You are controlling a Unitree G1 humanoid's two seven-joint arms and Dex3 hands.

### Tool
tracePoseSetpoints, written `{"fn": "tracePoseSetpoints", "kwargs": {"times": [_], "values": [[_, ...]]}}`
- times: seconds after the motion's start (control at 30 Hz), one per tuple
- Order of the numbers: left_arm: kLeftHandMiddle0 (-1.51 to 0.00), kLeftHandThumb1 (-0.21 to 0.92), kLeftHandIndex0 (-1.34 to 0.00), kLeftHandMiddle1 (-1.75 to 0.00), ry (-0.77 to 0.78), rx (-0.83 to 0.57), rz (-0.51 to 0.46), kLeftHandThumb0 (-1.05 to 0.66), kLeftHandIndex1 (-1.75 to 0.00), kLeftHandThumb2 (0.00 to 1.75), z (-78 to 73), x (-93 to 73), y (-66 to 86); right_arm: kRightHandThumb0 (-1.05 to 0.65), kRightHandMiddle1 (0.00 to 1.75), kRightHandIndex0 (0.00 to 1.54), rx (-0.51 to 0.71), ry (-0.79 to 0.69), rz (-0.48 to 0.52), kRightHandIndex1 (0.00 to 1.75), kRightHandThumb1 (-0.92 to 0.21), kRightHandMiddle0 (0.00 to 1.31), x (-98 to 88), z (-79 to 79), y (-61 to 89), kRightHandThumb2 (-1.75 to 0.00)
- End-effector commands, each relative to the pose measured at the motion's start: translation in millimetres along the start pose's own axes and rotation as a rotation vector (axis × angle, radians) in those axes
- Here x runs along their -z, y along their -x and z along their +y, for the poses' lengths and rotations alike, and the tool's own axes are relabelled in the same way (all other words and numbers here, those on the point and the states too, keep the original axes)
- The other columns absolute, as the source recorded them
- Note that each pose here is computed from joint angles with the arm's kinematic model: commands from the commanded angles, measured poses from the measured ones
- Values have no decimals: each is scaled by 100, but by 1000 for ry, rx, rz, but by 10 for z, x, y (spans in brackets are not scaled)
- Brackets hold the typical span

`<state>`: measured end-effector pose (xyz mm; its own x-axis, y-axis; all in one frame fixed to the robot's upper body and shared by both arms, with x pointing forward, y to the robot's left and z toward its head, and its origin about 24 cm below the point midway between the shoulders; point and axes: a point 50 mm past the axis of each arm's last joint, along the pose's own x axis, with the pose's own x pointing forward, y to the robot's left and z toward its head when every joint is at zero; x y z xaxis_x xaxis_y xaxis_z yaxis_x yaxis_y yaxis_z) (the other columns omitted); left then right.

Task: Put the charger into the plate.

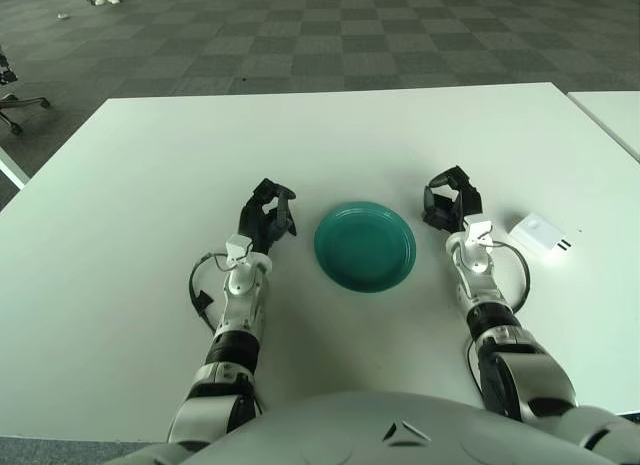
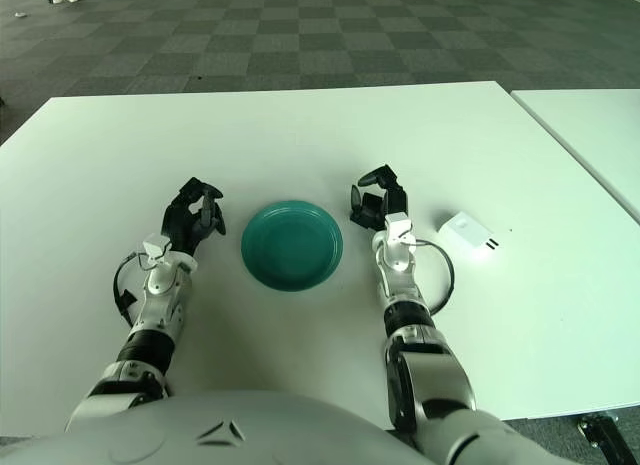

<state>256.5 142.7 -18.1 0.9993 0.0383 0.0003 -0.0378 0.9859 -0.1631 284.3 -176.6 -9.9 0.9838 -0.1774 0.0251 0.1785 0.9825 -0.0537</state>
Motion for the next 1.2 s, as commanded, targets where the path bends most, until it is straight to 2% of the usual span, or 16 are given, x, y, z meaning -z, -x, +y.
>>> {"fn": "tracePoseSetpoints", "kwargs": {"times": [0.0,0.3,0.37,0.4,0.43,0.47,0.5,0.53,0.6,0.63,0.73,0.83,0.9,1.03,1.17], "values": [[-109,92,-66,-175,12,-140,260,-59,-175,73,290,537,602,-43,175,128,28,4,444,175,-50,47,818,-81,908,-109],[-102,92,-64,-175,30,-158,258,-65,-175,75,353,525,497,-42,175,127,31,-10,413,175,-53,45,758,-2,924,-105],[-99,92,-61,-175,39,-160,260,-67,-175,77,347,518,468,-42,175,124,57,30,377,175,-53,45,720,0,878,-104],[-95,92,-58,-175,43,-162,251,-70,-175,78,312,497,434,-42,175,122,74,101,340,175,-54,44,678,-14,845,-103],[-90,92,-55,-175,45,-164,245,-72,-174,79,287,481,410,-41,175,104,85,151,312,174,-57,42,648,-21,824,-99],[-81,92,-51,-175,42,-166,232,-74,-174,81,252,455,391,-40,175,77,96,263,242,174,-63,38,549,-32,797,-91],[-64,92,-46,-167,41,-168,223,-79,-170,83,232,436,379,-38,175,53,106,339,188,153,-73,31,474,-31,783,-77],[-58,92,-45,-164,39,-168,213,-81,-168,83,209,410,371,-38,175,45,116,422,134,145,-77,29,403,-41,774,-72],[-41,92,-39,-150,41,-170,193,-85,-161,84,151,345,358,-37,175,27,144,581,51,114,-86,23,324,-88,761,-60],[-36,92,-36,-141,44,-172,182,-85,-156,84,120,307,355,-52,156,21,170,692,-2,102,-88,15,292,-130,749,-61],[-26,92,-29,-120,44,-178,178,-85,-143,83,132,294,360,-76,123,15,255,910,-125,73,-91,5,208,-189,719,-65],[-20,92,-21,-101,35,-174,176,-83,-133,82,156,312,372,-88,107,15,325,1036,-185,50,-92,1,120,-271,680,-67],[-19,92,-19,-94,32,-172,177,-82,-129,82,164,328,380,-91,102,16,346,1077,-196,41,-92,1,85,-307,672,-68],[-16,92,-14,-78,19,-162,157,-79,-122,84,191,350,412,-100,101,17,415,1233,-209,21,-92,0,-128,-495,681,-71],[-16,92,-12,-70,16,-156,147,-78,-118,85,215,349,431,-104,99,17,472,1304,-208,13,-92,0,-199,-541,684,-74]]}}
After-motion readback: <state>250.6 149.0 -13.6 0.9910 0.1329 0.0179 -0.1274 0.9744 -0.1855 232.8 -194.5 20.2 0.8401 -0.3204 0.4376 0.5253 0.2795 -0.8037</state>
